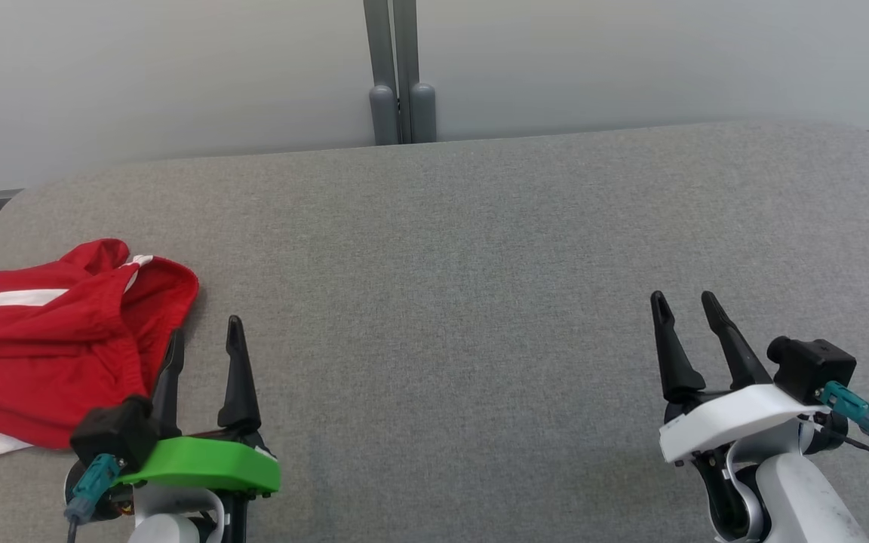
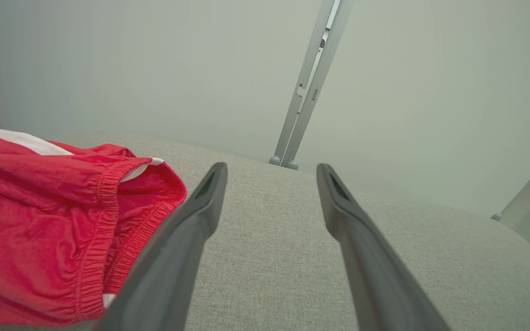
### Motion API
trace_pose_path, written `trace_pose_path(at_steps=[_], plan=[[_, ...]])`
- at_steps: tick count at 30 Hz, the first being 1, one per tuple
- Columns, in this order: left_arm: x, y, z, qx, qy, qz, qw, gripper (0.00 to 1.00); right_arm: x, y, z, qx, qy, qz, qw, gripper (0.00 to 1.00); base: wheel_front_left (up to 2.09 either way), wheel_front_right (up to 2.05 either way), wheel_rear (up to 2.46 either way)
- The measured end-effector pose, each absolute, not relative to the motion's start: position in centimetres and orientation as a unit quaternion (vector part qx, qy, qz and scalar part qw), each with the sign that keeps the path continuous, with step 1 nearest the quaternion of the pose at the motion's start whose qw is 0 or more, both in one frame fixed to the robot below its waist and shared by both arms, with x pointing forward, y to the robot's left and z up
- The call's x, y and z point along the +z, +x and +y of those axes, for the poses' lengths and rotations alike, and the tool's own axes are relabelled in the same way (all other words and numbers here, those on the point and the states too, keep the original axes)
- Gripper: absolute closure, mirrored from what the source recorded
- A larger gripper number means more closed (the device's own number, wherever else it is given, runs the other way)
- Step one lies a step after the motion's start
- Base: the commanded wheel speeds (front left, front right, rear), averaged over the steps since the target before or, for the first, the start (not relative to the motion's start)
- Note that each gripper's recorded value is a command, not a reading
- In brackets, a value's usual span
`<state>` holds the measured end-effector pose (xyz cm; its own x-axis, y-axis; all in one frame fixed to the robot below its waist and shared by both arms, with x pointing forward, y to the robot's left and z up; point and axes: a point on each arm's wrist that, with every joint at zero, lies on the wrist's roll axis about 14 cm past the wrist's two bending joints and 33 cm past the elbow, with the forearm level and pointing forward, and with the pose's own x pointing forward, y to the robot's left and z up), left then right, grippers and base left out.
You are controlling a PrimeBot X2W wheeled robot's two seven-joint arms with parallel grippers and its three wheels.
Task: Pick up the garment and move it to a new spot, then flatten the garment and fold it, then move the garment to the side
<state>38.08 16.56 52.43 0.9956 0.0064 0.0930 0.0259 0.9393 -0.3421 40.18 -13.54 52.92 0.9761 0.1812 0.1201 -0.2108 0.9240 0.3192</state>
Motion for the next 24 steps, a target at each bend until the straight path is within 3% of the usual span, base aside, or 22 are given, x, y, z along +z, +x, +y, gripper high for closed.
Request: trace_pose_path(at_steps=[24], plan=[[53.3,37.9,15.6,-0.024,-0.095,-0.073,0.993,0.0,53.4,40.2,-12.2,0.125,0.094,-0.065,0.986,0.0,0.0,0.0,0.0]])
